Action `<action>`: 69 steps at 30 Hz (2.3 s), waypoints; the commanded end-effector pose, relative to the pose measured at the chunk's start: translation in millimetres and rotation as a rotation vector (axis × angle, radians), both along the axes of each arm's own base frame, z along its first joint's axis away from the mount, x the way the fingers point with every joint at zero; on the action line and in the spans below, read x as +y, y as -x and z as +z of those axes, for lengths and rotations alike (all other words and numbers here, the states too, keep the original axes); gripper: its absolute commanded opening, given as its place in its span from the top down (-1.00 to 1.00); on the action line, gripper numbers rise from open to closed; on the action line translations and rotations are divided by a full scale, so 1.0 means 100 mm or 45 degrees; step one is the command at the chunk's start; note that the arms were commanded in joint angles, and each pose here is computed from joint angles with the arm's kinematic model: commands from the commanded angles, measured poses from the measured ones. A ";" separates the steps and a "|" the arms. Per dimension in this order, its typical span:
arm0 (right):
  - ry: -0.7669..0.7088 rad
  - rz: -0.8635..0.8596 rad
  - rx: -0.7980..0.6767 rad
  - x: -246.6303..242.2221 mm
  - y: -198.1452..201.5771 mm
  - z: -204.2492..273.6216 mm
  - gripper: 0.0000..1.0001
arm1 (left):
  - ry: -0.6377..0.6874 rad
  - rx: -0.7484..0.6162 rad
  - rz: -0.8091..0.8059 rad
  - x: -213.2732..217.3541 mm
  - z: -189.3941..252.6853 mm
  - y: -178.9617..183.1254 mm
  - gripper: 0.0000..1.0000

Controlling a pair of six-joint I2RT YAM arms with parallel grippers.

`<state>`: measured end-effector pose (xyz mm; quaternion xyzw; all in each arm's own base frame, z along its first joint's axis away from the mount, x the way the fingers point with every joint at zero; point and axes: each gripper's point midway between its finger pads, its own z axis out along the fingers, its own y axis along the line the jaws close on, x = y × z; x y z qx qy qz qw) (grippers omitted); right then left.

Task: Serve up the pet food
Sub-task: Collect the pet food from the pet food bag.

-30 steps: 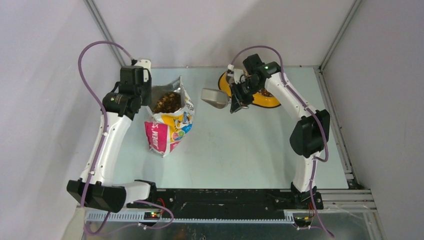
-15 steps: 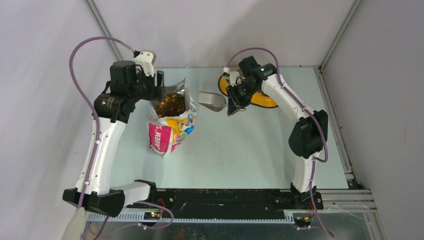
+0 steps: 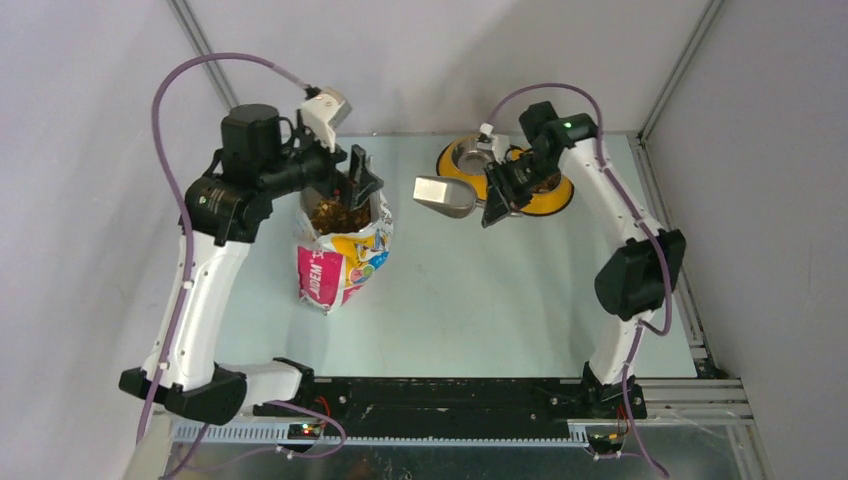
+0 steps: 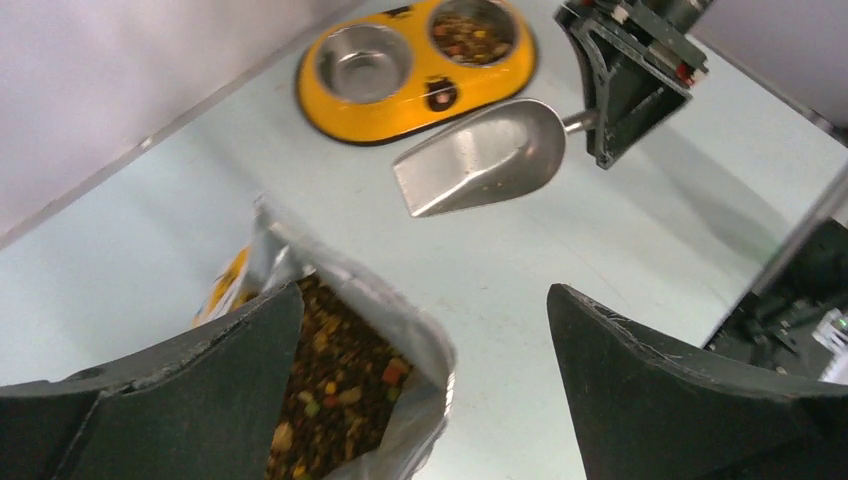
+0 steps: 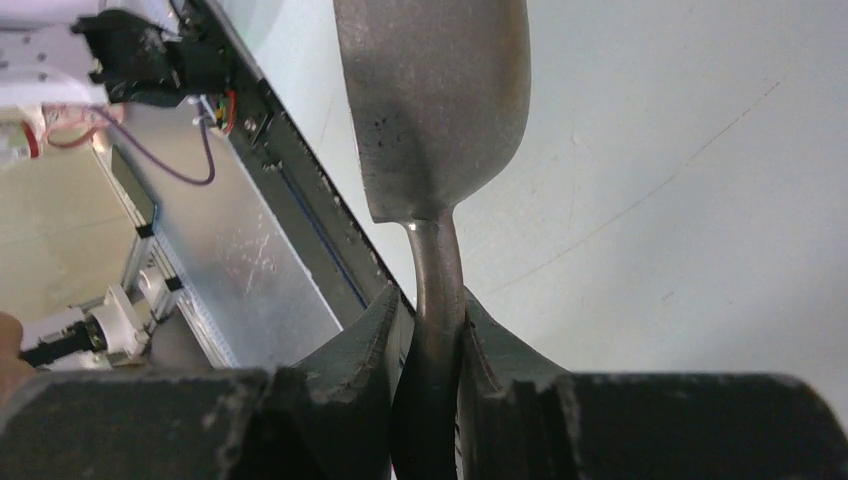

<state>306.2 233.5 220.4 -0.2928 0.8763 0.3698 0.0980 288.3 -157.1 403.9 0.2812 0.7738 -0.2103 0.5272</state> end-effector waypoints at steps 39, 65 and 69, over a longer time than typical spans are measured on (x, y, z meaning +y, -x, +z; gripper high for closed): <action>-0.372 0.329 -0.245 -0.03 0.96 0.82 1.00 | -0.052 0.301 -0.597 -1.03 -0.73 0.28 -0.91; -0.690 0.174 -0.313 -0.05 0.77 1.24 0.85 | 0.098 0.416 -0.438 -1.01 -0.85 0.06 1.00; -0.707 0.193 -0.274 -0.01 0.80 1.20 0.98 | 0.125 0.417 -0.423 -1.00 -0.83 0.01 1.00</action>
